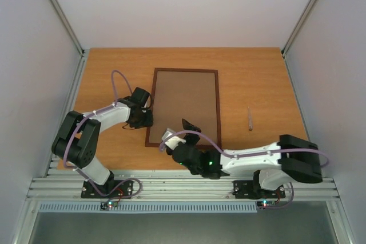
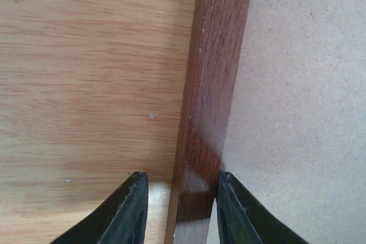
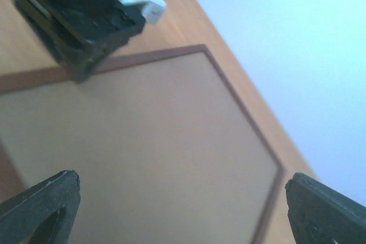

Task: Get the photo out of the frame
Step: Adjust the photo frame at the center of the board.

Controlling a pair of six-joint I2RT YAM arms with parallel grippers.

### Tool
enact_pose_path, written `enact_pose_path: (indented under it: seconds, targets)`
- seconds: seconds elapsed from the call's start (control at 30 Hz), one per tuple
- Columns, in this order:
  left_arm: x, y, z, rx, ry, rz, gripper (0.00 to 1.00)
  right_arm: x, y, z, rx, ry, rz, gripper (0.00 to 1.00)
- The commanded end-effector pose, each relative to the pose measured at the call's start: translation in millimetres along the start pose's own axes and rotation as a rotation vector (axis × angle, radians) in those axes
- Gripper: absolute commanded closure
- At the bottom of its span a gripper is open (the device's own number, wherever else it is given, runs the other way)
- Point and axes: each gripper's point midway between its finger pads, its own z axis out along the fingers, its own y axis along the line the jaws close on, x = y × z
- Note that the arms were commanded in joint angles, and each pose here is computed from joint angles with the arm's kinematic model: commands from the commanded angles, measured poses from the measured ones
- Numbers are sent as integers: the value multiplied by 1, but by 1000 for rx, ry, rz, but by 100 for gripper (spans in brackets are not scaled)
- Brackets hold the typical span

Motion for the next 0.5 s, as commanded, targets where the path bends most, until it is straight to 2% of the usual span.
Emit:
enact_pose_path:
  seconds: [0.0,0.2,0.47]
  targets:
    - [0,-5,1,22,-13,20,67,-2,-17,12,212,69,-129,2]
    - [4,-7,1,26,-9,22,71,7,24,10,-56,84,-99,2]
    - [3,-11,0,32,-18,28,84,30,59,12,-122,149,-256,1]
